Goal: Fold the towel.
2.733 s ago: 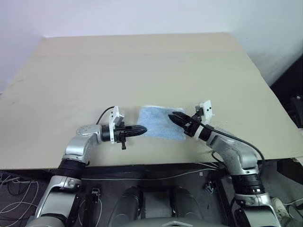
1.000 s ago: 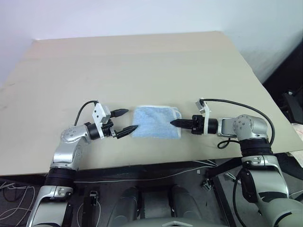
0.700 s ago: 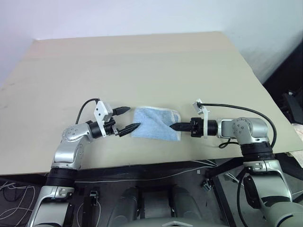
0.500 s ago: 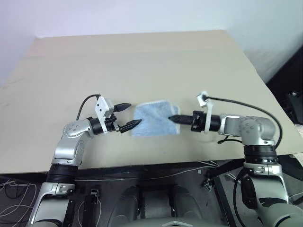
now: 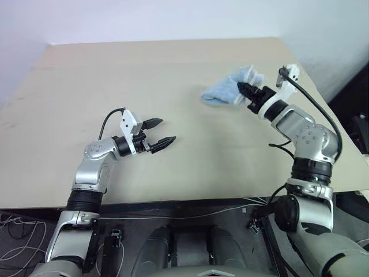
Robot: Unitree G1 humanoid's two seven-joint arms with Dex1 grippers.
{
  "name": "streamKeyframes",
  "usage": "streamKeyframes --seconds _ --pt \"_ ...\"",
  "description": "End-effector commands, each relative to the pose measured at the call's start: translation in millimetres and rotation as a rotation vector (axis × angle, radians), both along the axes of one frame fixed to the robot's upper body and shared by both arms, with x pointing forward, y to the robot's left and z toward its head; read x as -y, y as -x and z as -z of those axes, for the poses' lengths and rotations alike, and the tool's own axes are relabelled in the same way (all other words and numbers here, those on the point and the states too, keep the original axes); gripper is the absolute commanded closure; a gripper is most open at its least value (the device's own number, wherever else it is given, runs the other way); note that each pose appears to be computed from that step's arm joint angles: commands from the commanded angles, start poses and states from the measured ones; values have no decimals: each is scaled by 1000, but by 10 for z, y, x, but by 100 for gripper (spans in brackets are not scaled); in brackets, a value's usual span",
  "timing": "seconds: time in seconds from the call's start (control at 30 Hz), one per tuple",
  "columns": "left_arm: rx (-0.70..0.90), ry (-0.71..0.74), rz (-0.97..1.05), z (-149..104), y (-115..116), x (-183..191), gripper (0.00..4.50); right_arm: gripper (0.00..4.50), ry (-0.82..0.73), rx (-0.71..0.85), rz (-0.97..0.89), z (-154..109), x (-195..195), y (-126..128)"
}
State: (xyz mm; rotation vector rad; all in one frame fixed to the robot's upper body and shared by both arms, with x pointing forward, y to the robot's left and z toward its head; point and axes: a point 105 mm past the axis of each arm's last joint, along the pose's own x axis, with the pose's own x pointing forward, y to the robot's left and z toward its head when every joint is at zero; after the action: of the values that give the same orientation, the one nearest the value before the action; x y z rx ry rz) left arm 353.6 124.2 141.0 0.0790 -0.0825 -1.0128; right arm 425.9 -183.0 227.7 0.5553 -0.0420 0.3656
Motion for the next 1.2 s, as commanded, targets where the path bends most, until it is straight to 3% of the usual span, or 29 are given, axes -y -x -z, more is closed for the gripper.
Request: streamKeyframes --seconds 0.03,0.17,0.23,0.37,0.57,0.7,0.93,1.03,1.2 --pt "58 -26 22 -123 7 31 0 449 13 75 310 -194 405 -211" --pt "59 -17 1 -140 2 -4 0 449 -58 35 462 -30 611 -327" --pt "60 -14 -5 -143 5 -9 0 449 -167 -14 515 111 742 -338" --pt "60 -13 -9 -128 41 -5 0 449 -320 -156 621 554 980 -282" --pt "46 -10 -2 -129 82 -16 0 449 -364 -334 663 1197 1033 -98" --pt "43 -22 17 -118 103 30 0 449 -395 -369 665 1303 1009 -21" --pt "30 -10 27 -100 54 53 0 449 -447 -370 644 1264 906 49" --pt "25 9 26 -106 23 59 0 375 -466 -344 634 1202 920 58" --pt "9 3 37 -40 5 53 0 198 -424 -285 608 1013 979 78"
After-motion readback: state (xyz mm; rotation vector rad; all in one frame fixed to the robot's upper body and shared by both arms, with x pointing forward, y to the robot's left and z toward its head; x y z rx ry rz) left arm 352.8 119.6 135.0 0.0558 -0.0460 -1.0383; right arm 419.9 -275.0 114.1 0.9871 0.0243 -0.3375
